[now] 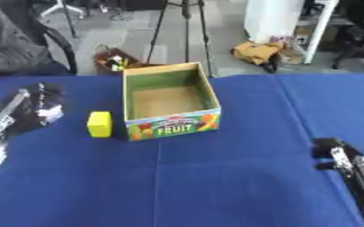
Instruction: Pick up objects on the table and place them in the box.
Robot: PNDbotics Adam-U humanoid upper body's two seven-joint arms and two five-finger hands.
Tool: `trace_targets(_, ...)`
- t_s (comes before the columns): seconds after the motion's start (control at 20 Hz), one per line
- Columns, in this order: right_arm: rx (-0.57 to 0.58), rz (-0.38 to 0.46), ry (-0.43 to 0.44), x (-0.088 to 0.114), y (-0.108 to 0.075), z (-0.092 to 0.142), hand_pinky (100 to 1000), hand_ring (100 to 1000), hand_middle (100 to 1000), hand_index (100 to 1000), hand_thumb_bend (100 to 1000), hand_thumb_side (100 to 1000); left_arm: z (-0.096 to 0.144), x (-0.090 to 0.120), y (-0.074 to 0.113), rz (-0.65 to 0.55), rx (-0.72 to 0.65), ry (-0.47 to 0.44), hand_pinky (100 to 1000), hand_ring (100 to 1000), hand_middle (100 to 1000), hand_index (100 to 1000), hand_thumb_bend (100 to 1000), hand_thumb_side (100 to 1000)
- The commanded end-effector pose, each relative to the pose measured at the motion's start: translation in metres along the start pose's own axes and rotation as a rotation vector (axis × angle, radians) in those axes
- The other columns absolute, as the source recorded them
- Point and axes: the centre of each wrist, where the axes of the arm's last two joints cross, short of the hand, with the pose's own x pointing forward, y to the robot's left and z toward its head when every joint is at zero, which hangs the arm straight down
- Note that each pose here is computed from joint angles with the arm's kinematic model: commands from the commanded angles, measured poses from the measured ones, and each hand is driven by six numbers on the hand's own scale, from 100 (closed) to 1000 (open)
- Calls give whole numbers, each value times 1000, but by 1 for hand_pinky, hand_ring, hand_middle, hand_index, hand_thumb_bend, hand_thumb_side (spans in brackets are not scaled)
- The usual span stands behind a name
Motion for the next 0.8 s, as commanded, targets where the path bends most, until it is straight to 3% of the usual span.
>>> trace_targets(0.05, 2, 21, -19, 5, -7, -3, 619, 709, 636, 784, 100, 992, -6, 8, 22, -209, -50, 21, 735, 713, 682, 782, 662, 482)
trace_targets(0.2, 3, 21, -16, 4, -7, -3, 619, 709, 636, 784, 100, 992, -17, 15, 26, -476, -105, 47, 741, 711, 684, 797, 682, 470)
trace_targets(0.3, 4, 21, -15, 4, -7, -2, 619, 709, 636, 783, 100, 992, -25, 18, 27, -588, -131, 62, 741, 708, 683, 801, 688, 467)
trace_targets(0.8, 8, 18, -13, 3, -6, -2, 618, 709, 636, 783, 100, 991, -61, 26, 15, -786, -248, 67, 736, 687, 664, 811, 683, 440)
